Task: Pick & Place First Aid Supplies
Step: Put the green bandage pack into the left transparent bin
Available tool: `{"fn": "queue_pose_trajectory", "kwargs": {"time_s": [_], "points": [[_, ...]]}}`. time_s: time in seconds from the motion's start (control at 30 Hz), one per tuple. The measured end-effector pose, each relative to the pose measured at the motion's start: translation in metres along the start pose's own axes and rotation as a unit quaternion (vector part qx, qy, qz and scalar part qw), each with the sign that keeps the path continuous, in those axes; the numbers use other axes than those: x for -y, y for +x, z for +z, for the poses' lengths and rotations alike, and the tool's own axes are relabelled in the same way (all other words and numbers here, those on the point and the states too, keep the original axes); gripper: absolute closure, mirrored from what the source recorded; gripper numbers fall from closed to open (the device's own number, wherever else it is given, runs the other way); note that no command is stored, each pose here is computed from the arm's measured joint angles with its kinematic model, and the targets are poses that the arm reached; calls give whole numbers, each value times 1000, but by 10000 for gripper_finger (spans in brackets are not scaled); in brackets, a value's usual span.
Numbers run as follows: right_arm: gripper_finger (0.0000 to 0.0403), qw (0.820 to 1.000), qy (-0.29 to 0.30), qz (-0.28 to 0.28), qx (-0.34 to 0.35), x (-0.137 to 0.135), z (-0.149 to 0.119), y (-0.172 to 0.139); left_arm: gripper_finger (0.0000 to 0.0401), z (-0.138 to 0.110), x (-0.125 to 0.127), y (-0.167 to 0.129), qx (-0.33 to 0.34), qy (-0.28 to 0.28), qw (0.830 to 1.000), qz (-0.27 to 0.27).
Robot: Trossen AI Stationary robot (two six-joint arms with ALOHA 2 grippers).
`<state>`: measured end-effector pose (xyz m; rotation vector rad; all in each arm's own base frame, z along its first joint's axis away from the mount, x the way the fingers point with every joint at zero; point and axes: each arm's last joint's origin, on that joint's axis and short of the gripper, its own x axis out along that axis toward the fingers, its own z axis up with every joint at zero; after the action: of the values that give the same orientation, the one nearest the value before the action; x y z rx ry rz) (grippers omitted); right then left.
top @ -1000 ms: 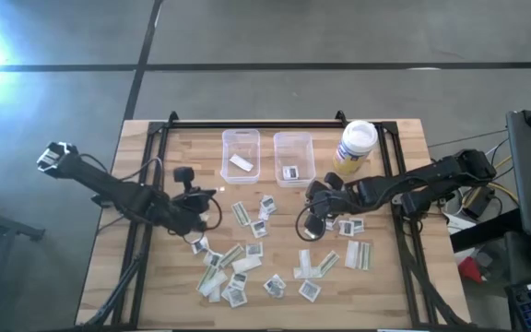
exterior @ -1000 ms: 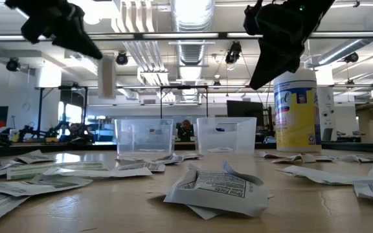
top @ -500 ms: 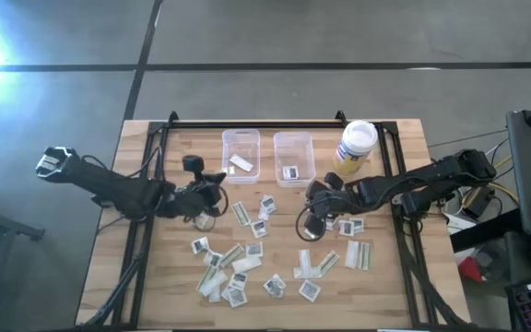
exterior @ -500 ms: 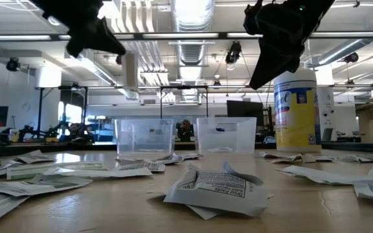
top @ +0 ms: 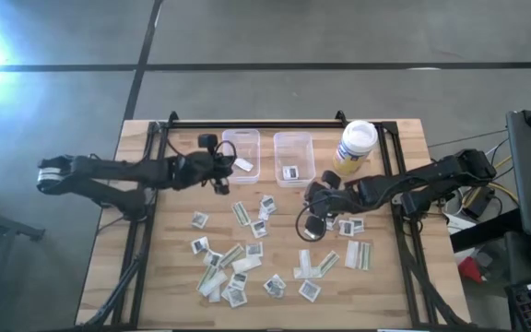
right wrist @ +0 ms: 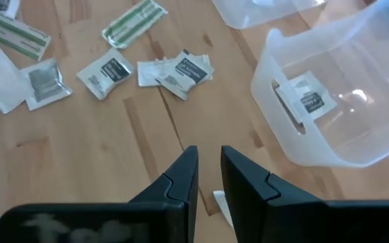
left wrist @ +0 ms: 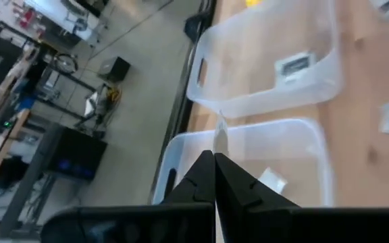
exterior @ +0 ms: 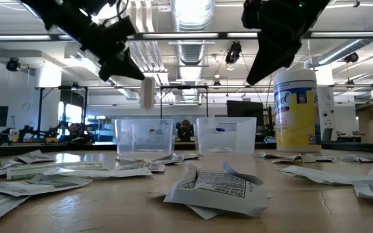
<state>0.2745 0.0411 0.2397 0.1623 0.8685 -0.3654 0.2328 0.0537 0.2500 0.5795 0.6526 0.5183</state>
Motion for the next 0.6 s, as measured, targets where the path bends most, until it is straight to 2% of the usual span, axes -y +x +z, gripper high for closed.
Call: {"fn": "queue_pose_trajectory", "kwargs": {"time_s": [0.17,0.27,0.6], "points": [[342,1000,-7,0,1,0,1,0,401,-12,-3,22,-36,12,999,-2],[342,1000,-7,0,1,0,1,0,401,-16,-3,34,-46,37,998,-2],[342,1000,-7,0,1,0,1,0,401,-11,-3,54,-63,85,994,-11]]}}
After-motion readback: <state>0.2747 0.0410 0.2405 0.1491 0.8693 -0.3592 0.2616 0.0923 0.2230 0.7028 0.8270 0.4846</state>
